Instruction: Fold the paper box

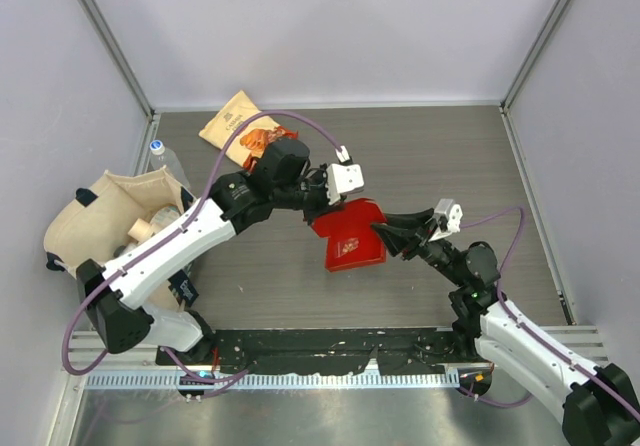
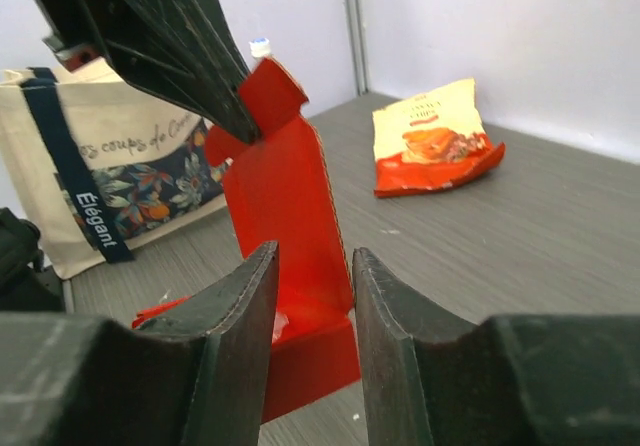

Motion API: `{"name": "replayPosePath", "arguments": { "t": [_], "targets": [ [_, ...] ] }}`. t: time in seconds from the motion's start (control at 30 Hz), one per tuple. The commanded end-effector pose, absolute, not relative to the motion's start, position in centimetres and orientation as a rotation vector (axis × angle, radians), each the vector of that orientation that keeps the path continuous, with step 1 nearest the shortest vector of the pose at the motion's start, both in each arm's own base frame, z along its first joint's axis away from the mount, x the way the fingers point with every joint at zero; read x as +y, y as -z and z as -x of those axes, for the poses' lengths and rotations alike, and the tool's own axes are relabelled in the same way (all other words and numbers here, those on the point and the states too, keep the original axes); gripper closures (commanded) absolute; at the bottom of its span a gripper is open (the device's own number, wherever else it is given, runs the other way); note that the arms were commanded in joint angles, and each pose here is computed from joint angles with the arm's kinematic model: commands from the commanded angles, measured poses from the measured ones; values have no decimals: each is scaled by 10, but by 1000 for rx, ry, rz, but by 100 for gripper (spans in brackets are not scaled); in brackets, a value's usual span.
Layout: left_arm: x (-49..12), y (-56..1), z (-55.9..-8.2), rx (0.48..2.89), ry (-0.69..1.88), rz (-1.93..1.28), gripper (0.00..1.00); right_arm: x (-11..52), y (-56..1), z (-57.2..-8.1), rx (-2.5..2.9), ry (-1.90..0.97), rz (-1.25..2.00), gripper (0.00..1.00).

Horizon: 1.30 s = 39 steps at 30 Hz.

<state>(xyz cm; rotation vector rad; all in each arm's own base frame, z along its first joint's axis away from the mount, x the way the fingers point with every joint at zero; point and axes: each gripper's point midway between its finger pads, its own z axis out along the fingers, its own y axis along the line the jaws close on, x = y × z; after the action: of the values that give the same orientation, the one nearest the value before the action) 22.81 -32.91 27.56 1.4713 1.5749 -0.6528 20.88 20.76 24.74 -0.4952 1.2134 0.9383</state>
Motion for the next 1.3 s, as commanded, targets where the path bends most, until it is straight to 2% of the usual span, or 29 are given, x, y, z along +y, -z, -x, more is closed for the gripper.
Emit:
{"name": "replayPosePath", "arguments": {
  "t": [0.0,0.1,0.2,0.33,0.47,0.53,0.73,0.8,0.83,0.93,1.13,1.27],
  "targets": [
    [-333,-284,-244,1559,606,-1415,100,196,-242,-223,1286,-839,444,52],
    [-337,-273,-249,1597,609,-1413,100,169,-219,-250,1459,-673,276,41],
    [-341,-255,-256,1651,599,-1417,100,149,-202,-261,1597,-558,170,38],
    [-349,-230,-265,1721,590,-1428,100,145,-191,-258,1711,-588,65,32],
    [-352,-202,-280,1824,519,-1415,100,108,-159,-258,1863,-472,-295,30],
    [-350,-187,-292,1887,396,-1406,100,103,-153,-256,1905,-437,-321,28],
    [-362,-171,-285,1943,426,-1455,100,107,-140,-261,2000,-368,-246,27],
    [-366,-172,-281,1930,441,-1474,93,107,-139,-261,1998,-372,-246,27],
    [-366,-173,-280,1931,447,-1467,81,107,-137,-261,1988,-379,-249,27],
    [-363,-188,-286,1918,420,-1400,51,103,-138,-261,1963,-392,-279,26],
    [-344,-234,-298,1899,401,-1143,27,119,-127,-264,2029,-412,-82,24],
    [-299,-257,-294,1918,379,-803,27,145,-131,-268,2030,-514,75,28]
  ]
}}
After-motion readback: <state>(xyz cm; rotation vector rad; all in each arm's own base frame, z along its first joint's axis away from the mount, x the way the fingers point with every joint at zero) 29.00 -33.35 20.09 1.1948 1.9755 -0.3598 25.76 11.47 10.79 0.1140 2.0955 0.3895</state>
